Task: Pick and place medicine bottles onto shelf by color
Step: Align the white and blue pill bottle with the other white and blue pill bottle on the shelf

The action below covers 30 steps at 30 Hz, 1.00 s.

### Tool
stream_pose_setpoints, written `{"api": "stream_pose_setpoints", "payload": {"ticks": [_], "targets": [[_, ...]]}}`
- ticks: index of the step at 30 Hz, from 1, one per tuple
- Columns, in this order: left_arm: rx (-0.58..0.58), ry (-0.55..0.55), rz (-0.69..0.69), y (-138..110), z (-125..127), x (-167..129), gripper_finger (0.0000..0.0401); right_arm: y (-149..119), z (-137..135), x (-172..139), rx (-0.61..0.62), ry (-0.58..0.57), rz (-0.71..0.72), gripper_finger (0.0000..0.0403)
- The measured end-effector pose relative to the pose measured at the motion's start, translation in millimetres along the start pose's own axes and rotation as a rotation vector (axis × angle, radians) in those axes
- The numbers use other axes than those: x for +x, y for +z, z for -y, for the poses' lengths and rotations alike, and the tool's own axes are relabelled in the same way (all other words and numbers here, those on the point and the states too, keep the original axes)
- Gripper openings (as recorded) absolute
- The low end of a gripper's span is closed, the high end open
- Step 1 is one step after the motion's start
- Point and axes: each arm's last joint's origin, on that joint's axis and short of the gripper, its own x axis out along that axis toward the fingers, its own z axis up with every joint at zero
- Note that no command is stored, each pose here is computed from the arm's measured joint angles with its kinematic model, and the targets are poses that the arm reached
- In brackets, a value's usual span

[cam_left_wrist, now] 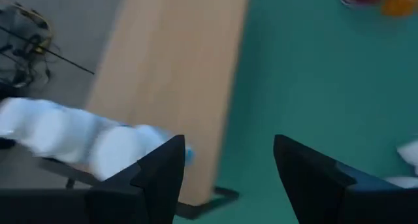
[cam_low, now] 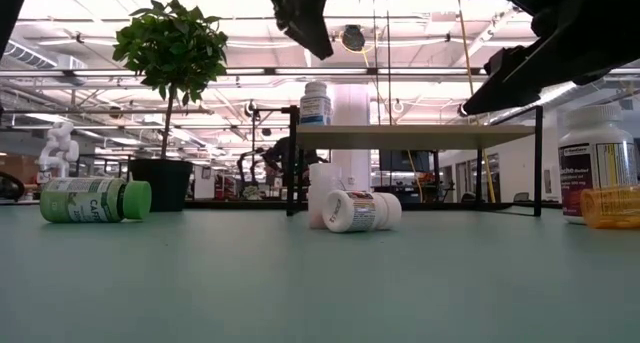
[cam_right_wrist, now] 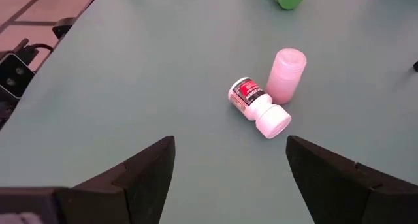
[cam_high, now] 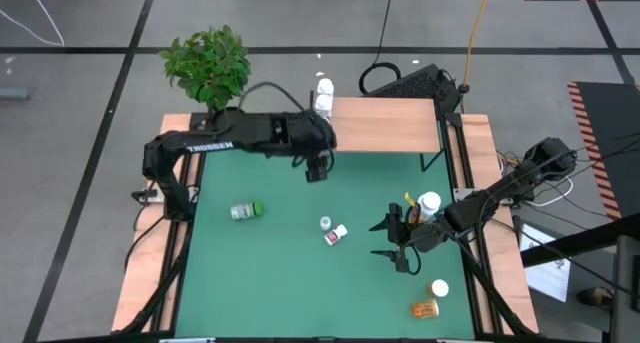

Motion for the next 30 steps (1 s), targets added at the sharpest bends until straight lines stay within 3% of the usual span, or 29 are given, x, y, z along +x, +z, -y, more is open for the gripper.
{"api": "stream_pose_setpoints", "payload": {"ticks": [4,11,30], "targets": [[0.006,0.056,-0.074,-15,19,18,0.0237,0,-2,-1,0.015,0.007,0.0,0.0286],[-0.02,0.125,-0.104,-35,22,44,0.0236,0,-2,-1,0.028,0.008,0.008,0.0286],[-0.083,0.088,0.04,-36,-16,64,0.0236,2,3,1,0.0,-0.012,0.01,0.0286]]}}
